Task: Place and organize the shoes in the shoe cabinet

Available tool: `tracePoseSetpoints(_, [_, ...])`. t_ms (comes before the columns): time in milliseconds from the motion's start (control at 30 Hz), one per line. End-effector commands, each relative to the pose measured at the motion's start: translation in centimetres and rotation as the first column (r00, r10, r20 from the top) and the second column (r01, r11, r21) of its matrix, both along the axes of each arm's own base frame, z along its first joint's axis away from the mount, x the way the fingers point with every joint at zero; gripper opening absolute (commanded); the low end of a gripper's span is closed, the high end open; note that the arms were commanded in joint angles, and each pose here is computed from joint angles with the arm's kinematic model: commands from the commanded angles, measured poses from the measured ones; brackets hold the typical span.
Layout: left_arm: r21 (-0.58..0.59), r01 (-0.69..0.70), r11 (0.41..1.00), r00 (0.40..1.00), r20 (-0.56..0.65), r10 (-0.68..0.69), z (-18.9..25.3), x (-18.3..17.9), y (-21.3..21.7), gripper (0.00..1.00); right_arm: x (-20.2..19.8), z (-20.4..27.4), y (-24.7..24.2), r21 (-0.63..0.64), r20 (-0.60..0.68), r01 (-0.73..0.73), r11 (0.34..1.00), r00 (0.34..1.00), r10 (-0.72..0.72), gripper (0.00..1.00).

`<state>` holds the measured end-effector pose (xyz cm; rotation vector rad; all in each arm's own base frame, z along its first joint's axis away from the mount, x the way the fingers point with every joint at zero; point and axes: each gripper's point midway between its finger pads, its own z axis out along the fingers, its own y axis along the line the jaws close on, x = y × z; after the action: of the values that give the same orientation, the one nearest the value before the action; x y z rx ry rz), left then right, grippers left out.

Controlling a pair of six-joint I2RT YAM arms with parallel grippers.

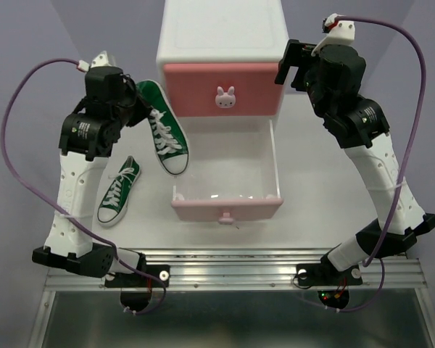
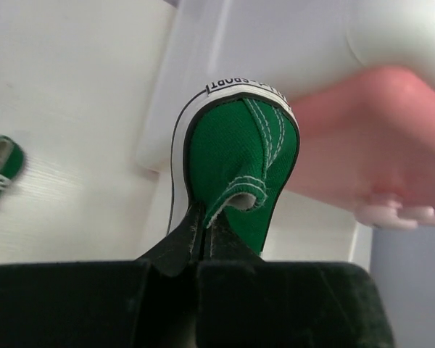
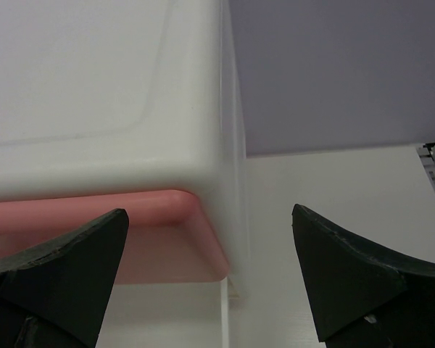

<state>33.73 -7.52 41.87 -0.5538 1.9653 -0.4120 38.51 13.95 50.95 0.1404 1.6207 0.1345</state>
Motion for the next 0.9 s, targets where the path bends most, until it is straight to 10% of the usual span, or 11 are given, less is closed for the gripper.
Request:
tracePoseSetpoints(0, [-0.204, 0.032, 0.978, 0.991, 0.135, -0.005, 4.0, -0.8, -5.2, 0.0, -0.7, 1.2, -0.6, 0.033, 0.036, 0.009, 0.999, 0.999, -0.011, 1.0])
tracePoseSetpoints(333, [-0.314, 0.107, 0.943, 0.989, 0.129, -0.069, 2.5, -3.1, -13.5, 0.0, -1.2, 0.4, -0.8, 0.047, 0.019, 0.006, 0.999, 1.0, -0.007, 1.0])
tracePoseSetpoints(867, [-0.116, 0.253, 0.96, 0.967, 0.058, -0.248, -4.0, -3.6, -21.5, 0.0, -2.1, -1.6, -1.4, 0.03, -0.02, 0.013, 0.999, 1.0, -0.012, 1.0])
